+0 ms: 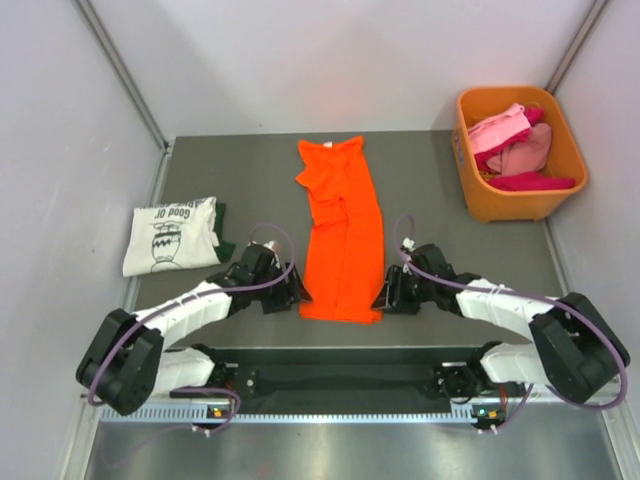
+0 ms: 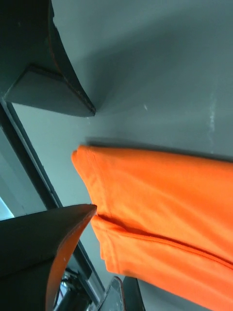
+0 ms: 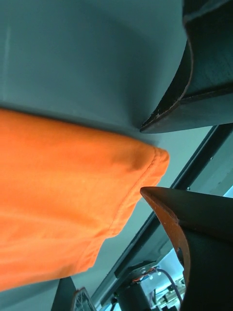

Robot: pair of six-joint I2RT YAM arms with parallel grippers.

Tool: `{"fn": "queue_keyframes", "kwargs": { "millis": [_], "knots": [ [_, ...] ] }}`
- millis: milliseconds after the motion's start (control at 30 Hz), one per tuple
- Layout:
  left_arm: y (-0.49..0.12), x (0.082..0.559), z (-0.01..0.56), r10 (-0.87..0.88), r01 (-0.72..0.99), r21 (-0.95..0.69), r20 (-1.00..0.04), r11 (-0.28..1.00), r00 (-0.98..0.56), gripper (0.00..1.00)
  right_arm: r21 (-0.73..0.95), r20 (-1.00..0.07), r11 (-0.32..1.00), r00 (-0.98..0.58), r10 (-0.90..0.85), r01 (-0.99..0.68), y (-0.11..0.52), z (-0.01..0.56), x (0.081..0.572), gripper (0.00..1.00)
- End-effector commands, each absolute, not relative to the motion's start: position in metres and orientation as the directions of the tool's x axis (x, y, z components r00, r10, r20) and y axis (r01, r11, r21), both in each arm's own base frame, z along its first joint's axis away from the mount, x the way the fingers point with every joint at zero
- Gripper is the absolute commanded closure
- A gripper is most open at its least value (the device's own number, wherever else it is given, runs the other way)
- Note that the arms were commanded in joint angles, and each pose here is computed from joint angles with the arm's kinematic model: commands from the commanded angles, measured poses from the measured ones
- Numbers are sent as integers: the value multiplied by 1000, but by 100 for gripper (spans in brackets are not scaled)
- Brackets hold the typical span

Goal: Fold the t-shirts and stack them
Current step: Fold the tshirt

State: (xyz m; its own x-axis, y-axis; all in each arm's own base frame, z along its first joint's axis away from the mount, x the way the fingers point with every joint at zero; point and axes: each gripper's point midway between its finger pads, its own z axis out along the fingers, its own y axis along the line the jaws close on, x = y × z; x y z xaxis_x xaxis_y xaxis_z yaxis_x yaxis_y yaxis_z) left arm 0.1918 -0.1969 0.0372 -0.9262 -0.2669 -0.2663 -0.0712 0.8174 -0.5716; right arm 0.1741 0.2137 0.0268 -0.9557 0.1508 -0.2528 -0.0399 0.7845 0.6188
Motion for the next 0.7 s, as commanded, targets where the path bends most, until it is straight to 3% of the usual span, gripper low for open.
{"fn": "queue_keyframes", "kwargs": {
  "millis": [0,100,133,300,400,467,500,533,600,667],
  "knots": [
    [-204,190,27,-268,-75,-578,-255,812,-929,27,635,-267,769,-954,136,-68,228,28,177,52],
    [-211,189,30,-252,-60,-591,-247,805,-936,41,636,-257,768,-959,118,-76,234,27,174,55],
    [-213,189,31,-248,-54,-589,-255,807,-935,43,634,-254,770,-961,113,-77,235,25,172,61],
    [-220,183,24,-229,-50,-583,-239,811,-944,45,634,-259,767,-962,89,-100,238,22,169,71],
    [-226,178,21,-225,-48,-591,-229,805,-947,54,626,-268,772,-960,78,-111,238,23,170,85],
    [-227,175,19,-228,-54,-593,-222,804,-948,66,623,-269,774,-961,71,-117,237,25,170,98],
    [-228,173,19,-227,-53,-596,-221,801,-948,71,620,-272,775,-960,65,-123,237,26,169,100],
    [-229,170,20,-229,-55,-601,-216,797,-949,85,619,-277,775,-959,64,-128,236,28,169,100],
    [-232,165,23,-225,-48,-611,-217,790,-950,97,613,-281,778,-958,52,-138,234,33,166,100],
    [-233,159,25,-222,-49,-613,-210,789,-952,100,595,-276,792,-960,41,-137,228,33,162,100]
  ]
}}
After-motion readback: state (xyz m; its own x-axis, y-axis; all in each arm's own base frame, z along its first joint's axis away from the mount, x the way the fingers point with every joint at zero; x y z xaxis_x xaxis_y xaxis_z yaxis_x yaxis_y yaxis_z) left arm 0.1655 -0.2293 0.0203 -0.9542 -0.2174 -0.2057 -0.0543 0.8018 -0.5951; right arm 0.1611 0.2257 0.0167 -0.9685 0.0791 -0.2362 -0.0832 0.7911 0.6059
